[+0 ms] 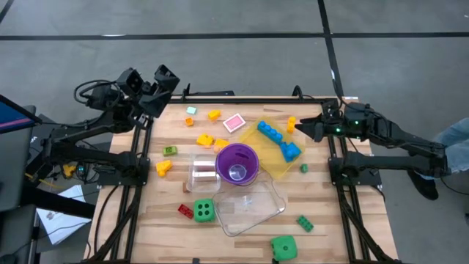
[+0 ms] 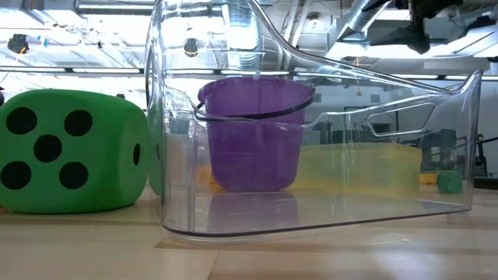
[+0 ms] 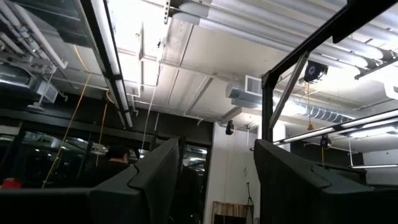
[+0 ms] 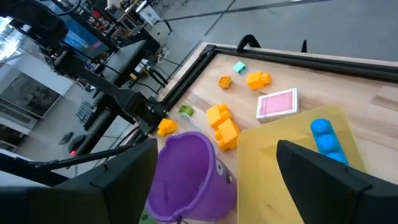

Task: Pick & Place Toys
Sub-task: Put the green dice into the transparent bin

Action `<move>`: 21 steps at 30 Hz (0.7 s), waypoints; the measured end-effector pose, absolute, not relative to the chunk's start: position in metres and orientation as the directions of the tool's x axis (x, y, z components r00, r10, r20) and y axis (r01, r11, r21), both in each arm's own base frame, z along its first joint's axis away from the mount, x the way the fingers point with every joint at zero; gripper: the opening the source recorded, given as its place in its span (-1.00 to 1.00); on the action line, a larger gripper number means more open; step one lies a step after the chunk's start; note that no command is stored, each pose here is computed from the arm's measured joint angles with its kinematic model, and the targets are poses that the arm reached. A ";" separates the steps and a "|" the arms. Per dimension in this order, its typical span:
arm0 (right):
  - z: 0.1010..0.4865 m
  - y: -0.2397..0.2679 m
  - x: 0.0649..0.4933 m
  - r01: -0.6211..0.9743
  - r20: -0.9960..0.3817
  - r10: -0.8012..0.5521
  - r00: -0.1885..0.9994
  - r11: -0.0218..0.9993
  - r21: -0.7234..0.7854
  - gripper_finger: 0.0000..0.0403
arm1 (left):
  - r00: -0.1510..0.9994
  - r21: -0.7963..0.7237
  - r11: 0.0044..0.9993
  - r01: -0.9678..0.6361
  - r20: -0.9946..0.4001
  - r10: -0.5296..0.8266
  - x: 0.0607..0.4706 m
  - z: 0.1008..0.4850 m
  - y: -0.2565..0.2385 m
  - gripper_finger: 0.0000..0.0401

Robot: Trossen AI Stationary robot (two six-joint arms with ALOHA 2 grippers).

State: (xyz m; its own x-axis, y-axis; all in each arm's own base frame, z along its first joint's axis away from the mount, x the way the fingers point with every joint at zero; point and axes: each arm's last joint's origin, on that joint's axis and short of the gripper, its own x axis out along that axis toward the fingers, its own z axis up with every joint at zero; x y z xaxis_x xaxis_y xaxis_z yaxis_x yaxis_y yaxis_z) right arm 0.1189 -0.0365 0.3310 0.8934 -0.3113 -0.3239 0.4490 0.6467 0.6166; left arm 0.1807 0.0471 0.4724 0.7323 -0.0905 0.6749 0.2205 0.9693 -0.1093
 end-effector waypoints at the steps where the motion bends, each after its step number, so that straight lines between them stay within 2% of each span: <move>1: 0.331 -0.036 0.119 0.443 -0.323 -0.304 0.896 0.649 0.619 0.59 | 0.732 -0.109 0.969 0.220 0.675 -0.090 0.181 0.472 0.047 0.06; 4: 0.332 -0.036 0.119 0.426 -0.313 -0.290 0.904 0.654 0.625 0.59 | 0.724 -0.088 0.965 0.249 0.679 -0.125 0.180 0.478 0.044 0.19; 8: 0.333 -0.036 0.120 0.417 -0.303 -0.288 0.909 0.660 0.625 0.59 | 0.684 0.012 0.967 0.256 0.704 -0.190 0.165 0.510 0.034 0.44; 15: 0.334 -0.036 0.120 0.408 -0.288 -0.289 0.913 0.673 0.617 0.59 | 0.792 0.046 0.971 0.236 0.570 -0.220 0.156 0.546 0.024 0.81; 21: 0.335 -0.036 0.120 0.408 -0.288 -0.290 0.913 0.673 0.617 0.59 | 0.776 0.079 0.926 0.370 0.522 -0.355 0.156 0.563 0.013 0.98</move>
State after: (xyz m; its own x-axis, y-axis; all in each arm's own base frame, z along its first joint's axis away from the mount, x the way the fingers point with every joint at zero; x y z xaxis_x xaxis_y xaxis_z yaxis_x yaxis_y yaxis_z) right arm 0.1202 -0.0361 0.3345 0.9129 -0.2896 -0.2878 0.4080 0.6726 0.6173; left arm 0.1559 0.0129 0.5628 0.7759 -0.3546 0.5218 0.3701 0.9257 0.0788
